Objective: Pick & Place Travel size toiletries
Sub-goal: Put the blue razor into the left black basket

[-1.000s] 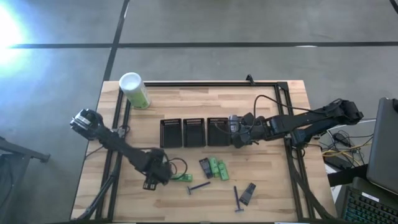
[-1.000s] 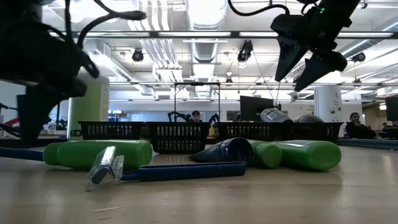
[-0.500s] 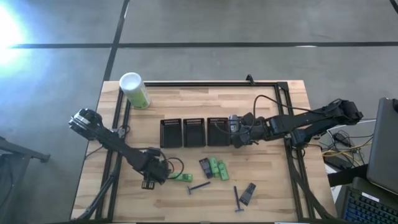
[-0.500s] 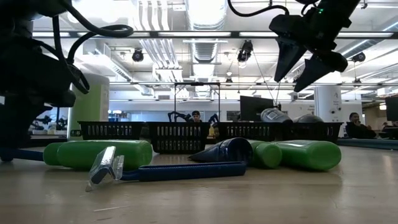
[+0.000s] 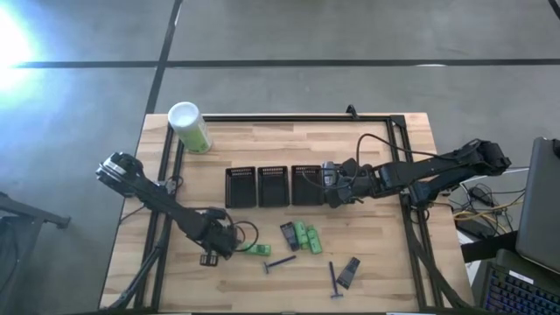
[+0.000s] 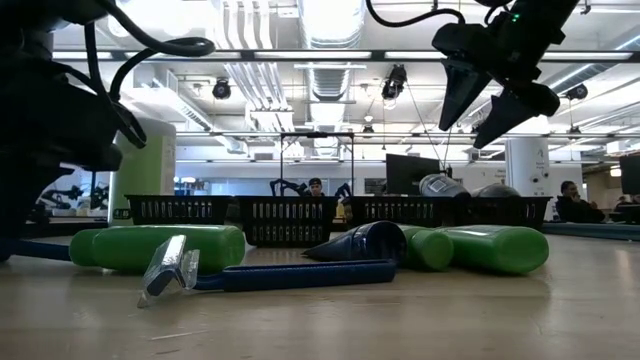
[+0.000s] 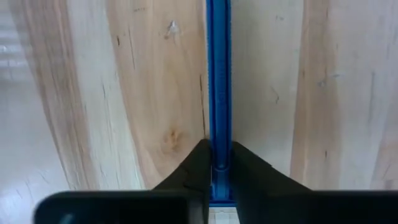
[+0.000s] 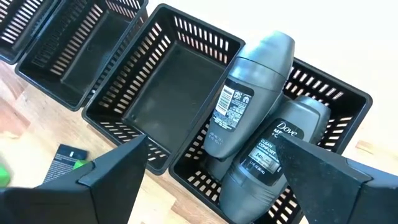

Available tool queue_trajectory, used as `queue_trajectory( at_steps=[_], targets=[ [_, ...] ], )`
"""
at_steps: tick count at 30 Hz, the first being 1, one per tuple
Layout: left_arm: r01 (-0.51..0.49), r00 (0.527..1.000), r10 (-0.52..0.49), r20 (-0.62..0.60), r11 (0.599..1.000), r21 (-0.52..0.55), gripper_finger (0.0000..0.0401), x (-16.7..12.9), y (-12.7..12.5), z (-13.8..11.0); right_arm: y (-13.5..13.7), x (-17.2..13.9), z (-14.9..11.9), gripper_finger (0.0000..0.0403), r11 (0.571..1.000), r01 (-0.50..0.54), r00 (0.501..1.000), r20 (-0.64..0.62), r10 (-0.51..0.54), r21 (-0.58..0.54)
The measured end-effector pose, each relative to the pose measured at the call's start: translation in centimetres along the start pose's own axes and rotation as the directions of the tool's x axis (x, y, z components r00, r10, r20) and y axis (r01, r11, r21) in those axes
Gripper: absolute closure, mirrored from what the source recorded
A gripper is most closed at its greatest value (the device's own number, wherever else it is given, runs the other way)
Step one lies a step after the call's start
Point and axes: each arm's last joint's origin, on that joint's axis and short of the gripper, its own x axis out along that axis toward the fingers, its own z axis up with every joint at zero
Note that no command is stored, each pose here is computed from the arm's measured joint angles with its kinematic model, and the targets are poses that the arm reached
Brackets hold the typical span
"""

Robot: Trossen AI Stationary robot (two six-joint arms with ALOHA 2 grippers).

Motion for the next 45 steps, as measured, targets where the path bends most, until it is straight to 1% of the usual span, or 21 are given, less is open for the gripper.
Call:
queue_trajectory(
  at_steps=[2, 4, 8, 10, 12, 13, 14, 16, 17, 19, 21, 22, 23, 24, 26, 30, 38, 40, 45],
  targets=[
    [0.005, 1.0, -0.005, 0.014, 1.0, -0.03, 0.0367, -0.3, 0.1, 0.0, 0.0, 0.0, 0.0, 0.0063, 1.0, 0.0, 1.0, 0.0, 0.0, 0.0],
    [0.019, 0.998, -0.016, 0.056, 0.998, -0.06, 0.0367, -0.8, 0.1, 0.1, 0.0, 0.0, 0.0, 0.007, 1.0, 0.0, 1.0, 0.0, 0.0, 0.0],
    [0.067, 0.989, -0.046, 0.14, 0.986, -0.154, 0.0367, -3.2, 0.6, -0.1, 0.0, 0.0, 0.0, 0.0085, 1.0, 0.001, 1.0, 0.002, -0.001, 0.0],
    [0.074, 0.98, -0.027, 0.197, 0.969, -0.235, 0.0367, -4.5, 1.2, -0.3, 0.0, 0.0, 0.0, 0.0092, 1.0, 0.002, 1.0, 0.003, -0.002, 0.0],
    [0.087, 0.962, 0.014, 0.272, 0.931, -0.354, 0.0367, -5.9, 2.3, -0.5, 0.0, 0.0, 0.0, 0.0099, 1.0, 0.005, 1.0, 0.006, -0.005, 0.0],
    [0.103, 0.95, 0.038, 0.309, 0.898, -0.428, 0.0367, -6.6, 3.0, -0.5, 0.0, 0.0, 0.0, 0.0102, 1.0, 0.005, 1.0, 0.007, -0.005, 0.0],
    [0.122, 0.939, 0.068, 0.337, 0.851, -0.511, 0.0367, -7.1, 3.7, -0.5, 0.0, 0.0, 0.0, 0.0105, 1.0, 0.005, 1.0, 0.008, -0.005, 0.0],
    [0.178, 0.911, 0.128, 0.392, 0.735, -0.654, 0.0367, -8.2, 5.4, -0.5, 0.0, 0.0, 0.0, 0.011, 1.0, 0.005, 1.0, 0.01, -0.005, 0.001],
    [0.21, 0.896, 0.156, 0.415, 0.675, -0.707, 0.0367, -8.7, 6.3, -0.4, 0.0, 0.0, 0.0, 0.0112, 1.0, 0.005, 1.0, 0.01, -0.005, 0.002],
    [0.259, 0.874, 0.214, 0.436, 0.553, -0.792, 0.036, -9.4, 8.1, -0.4, 0.0, 0.0, 0.0, 0.0116, 1.0, 0.003, 1.0, 0.011, -0.004, 0.015],
    [0.297, 0.863, 0.257, 0.435, 0.439, -0.848, 0.0356, -9.8, 9.9, -0.3, 0.0, 0.0, 0.0, 0.0119, 1.0, 0.003, 1.0, 0.011, -0.004, 0.025],
    [0.31, 0.858, 0.276, 0.433, 0.393, -0.866, 0.0356, -10.0, 10.8, -0.3, 0.0, 0.0, 0.0, 0.0121, 1.0, 0.003, 1.0, 0.011, -0.004, 0.027],
    [0.317, 0.854, 0.293, 0.431, 0.364, -0.876, 0.0358, -10.0, 11.4, -0.2, 0.0, 0.0, 0.0, 0.0123, 1.0, 0.003, 1.0, 0.011, -0.004, 0.027],
    [0.319, 0.848, 0.309, 0.431, 0.352, -0.88, 0.036, -10.1, 12.0, -0.1, 0.0, 0.0, 0.0, 0.0124, 1.0, 0.004, 1.0, 0.011, -0.004, 0.026],
    [0.321, 0.838, 0.324, 0.438, 0.355, -0.878, 0.0364, -10.2, 13.0, 0.1, 0.0, 0.0, 0.0, 0.0127, 1.0, 0.004, 1.0, 0.011, -0.004, 0.027],
    [0.334, 0.838, 0.316, 0.445, 0.349, -0.876, 0.0363, -10.1, 14.0, 0.4, -0.1, 0.1, 0.0, 0.0132, 1.0, 0.007, 1.0, 0.009, -0.008, 0.025],
    [0.328, 0.851, 0.298, 0.432, 0.34, -0.881, 0.0364, -9.6, 14.2, 0.8, -0.1, 0.1, -0.1, 0.0139, 0.999, 0.012, 1.0, 0.007, -0.012, 0.034],
    [0.335, 0.853, 0.295, 0.431, 0.324, -0.885, 0.0363, -9.5, 14.2, 0.9, -0.2, 0.1, -0.1, 0.0136, 0.999, 0.012, 1.0, 0.007, -0.013, 0.033],
    [0.333, 0.871, 0.264, 0.415, 0.304, -0.893, 0.036, -8.6, 14.1, 0.9, -0.2, 0.2, -0.2, 0.0124, 0.999, 0.015, 1.0, 0.005, -0.015, 0.04]
  ],
)
